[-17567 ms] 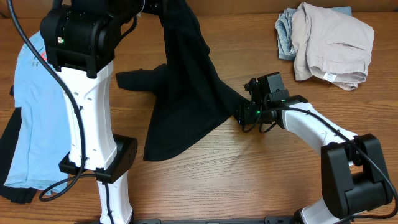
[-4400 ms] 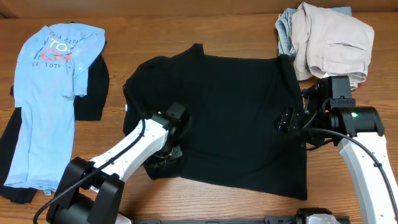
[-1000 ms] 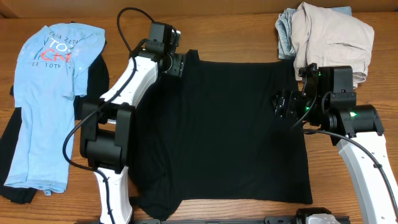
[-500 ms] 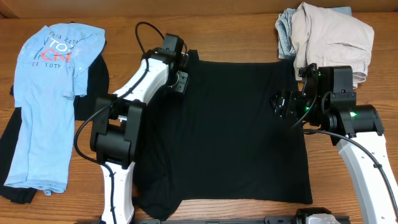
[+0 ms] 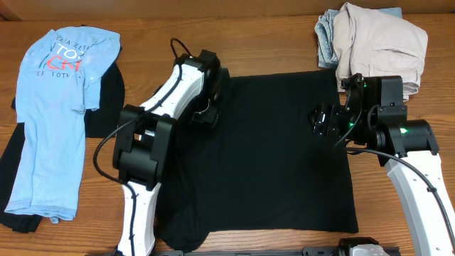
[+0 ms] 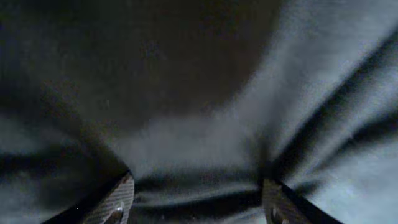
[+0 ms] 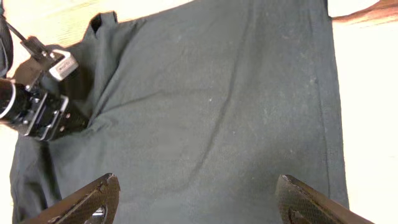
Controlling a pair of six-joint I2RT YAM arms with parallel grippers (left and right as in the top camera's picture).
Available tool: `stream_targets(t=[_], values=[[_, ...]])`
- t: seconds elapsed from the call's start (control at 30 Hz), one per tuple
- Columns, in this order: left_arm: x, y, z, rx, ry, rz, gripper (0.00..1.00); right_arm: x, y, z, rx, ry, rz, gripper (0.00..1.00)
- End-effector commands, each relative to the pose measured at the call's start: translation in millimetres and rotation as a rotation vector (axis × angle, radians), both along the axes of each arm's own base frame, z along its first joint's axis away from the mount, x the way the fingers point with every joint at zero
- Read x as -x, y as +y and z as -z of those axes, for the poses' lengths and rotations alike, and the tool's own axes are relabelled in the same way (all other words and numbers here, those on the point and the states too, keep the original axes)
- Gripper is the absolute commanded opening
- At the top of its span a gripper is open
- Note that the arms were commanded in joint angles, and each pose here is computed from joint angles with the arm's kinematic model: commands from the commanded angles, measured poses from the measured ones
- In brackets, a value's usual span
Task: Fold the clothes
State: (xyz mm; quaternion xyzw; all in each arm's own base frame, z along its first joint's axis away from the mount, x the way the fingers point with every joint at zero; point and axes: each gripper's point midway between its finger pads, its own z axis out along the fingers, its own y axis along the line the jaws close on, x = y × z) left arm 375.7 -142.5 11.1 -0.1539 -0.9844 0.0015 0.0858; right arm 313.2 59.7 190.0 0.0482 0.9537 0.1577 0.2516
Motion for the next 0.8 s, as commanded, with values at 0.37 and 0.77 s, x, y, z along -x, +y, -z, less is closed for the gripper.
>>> stream_targets(t=[0.37,0.77], values=[[-159.8,-24.3,-156.7,0.167,-0.664,0.010,0.85,-9.2,2.6,-16.1,-0.002,-0.062,-0.013,0.84],[-193.4,-5.2,-86.3,0.184,-0.624,0.125,0.84,-9.8,2.7,-16.6,-0.003,-0.065,-0.013,0.84]])
